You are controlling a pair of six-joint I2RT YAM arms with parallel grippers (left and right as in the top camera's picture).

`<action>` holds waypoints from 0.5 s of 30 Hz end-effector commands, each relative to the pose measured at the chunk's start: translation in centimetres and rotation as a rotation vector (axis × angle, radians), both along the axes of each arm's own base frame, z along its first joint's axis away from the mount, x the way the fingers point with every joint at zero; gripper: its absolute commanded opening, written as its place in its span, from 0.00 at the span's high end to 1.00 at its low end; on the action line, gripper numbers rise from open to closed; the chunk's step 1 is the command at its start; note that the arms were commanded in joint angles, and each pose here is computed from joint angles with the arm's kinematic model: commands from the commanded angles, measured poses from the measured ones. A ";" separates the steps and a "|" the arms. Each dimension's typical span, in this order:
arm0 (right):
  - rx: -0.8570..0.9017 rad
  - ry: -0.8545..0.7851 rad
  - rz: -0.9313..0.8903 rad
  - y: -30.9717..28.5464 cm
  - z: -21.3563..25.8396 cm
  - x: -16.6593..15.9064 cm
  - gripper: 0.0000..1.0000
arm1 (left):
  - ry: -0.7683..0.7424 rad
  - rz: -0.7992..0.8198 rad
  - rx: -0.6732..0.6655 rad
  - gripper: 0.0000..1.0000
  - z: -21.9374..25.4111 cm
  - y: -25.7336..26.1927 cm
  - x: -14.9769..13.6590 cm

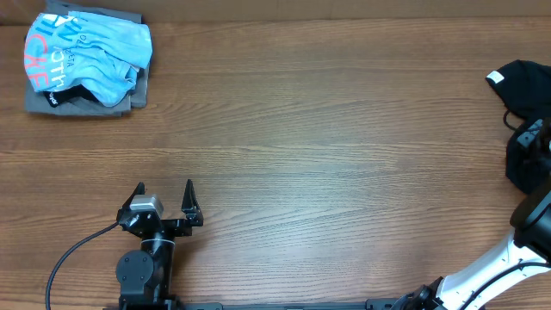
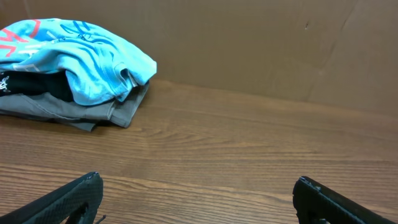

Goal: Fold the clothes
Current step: 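Reach the right gripper to the black T-shirt and pinch its edge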

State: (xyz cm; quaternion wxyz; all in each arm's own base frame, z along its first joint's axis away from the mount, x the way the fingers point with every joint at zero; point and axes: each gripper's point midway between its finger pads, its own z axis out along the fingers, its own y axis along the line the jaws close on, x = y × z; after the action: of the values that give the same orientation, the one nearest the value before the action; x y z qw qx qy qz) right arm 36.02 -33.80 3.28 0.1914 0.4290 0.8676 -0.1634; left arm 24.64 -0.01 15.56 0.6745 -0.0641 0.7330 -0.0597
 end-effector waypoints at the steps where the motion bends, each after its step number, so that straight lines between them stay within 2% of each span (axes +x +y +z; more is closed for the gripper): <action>1: -0.036 -0.023 -0.010 -0.9 1.6 0.6 0.56 | -0.007 0.013 0.019 0.00 0.1 0.3 0.0; 4: -0.034 -0.019 -0.010 -0.9 1.5 0.6 0.63 | -0.007 0.013 0.019 0.00 0.1 0.3 0.0; 13: -0.021 -0.004 -0.009 -0.6 1.2 0.2 0.62 | -0.007 0.013 0.019 0.00 0.1 0.3 0.0; 15: -0.021 -0.004 -0.009 -0.6 1.2 0.2 0.67 | -0.007 0.013 0.019 0.00 0.1 0.3 0.0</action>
State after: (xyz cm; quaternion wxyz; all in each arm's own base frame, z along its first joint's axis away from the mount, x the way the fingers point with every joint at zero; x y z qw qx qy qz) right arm 35.81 -33.70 3.41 0.1839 0.4285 0.8695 -0.1632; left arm 24.64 -0.01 15.56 0.6745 -0.0641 0.7330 -0.0597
